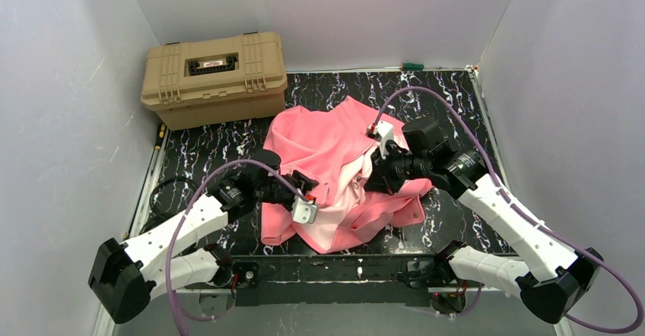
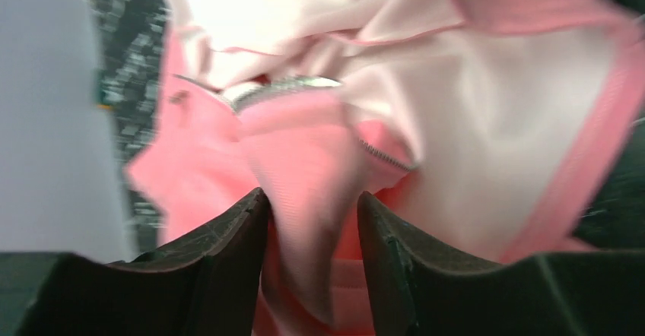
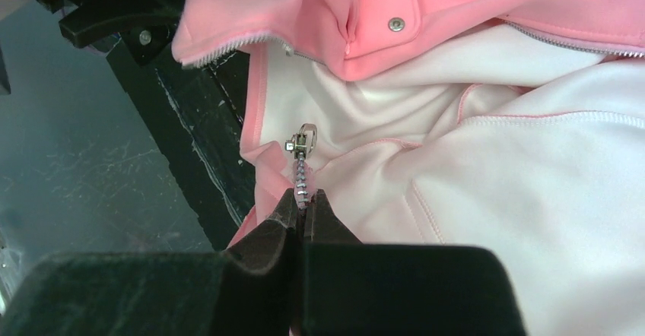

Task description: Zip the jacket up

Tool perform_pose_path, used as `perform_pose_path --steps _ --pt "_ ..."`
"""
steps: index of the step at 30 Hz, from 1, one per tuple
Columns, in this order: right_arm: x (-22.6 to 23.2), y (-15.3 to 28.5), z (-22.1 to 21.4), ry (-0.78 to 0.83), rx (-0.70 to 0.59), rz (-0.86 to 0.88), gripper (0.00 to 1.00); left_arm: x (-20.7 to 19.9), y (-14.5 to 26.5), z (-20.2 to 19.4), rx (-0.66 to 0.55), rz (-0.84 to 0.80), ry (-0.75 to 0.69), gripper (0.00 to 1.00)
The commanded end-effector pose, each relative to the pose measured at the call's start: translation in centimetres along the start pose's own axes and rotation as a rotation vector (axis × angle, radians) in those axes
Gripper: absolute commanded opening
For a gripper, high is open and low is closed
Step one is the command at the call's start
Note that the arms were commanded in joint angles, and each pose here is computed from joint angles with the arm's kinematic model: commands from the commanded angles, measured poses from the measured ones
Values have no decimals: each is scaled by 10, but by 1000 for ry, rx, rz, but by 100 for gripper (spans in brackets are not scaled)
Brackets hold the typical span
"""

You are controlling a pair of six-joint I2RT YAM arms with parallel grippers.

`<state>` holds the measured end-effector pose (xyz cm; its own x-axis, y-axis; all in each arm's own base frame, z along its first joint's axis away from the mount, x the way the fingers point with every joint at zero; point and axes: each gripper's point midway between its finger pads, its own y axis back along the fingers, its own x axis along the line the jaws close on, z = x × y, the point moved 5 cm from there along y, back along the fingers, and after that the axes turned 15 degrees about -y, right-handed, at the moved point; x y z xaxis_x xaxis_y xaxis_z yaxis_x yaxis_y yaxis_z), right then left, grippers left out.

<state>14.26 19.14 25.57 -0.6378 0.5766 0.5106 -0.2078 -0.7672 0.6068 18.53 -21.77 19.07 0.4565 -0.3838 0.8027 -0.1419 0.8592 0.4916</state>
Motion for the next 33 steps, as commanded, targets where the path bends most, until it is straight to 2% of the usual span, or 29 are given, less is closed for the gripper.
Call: perform_pose_path --steps 1,3,8,9,10,13,16,21,24,33 --pt "1 1 9 25 -40 -7 1 -35 -7 24 -98 -127 456 46" --pt "1 0 7 17 -23 -5 1 -34 -11 25 -84 -115 512 45" --pt "3 -2 6 10 -7 19 1 -19 -8 21 -38 -33 530 44" --pt "4 -3 6 9 -5 22 1 12 30 47 -98 129 438 45" --pt "4 -3 7 9 -1 24 1 -8 0 30 -61 -6 539 46" --pt "3 -5 6 9 12 24 1 -12 -3 37 -84 -50 576 49" --pt "4 -5 6 10 17 30 1 -17 -4 40 -94 -80 590 47" --pt "7 -3 8 12 18 44 1 -14 -4 43 -92 -75 592 47" --pt "7 -3 8 14 17 45 1 -4 -1 46 -99 -46 577 56" --pt "7 -3 8 12 22 49 1 -1 -3 50 -118 -29 540 57"
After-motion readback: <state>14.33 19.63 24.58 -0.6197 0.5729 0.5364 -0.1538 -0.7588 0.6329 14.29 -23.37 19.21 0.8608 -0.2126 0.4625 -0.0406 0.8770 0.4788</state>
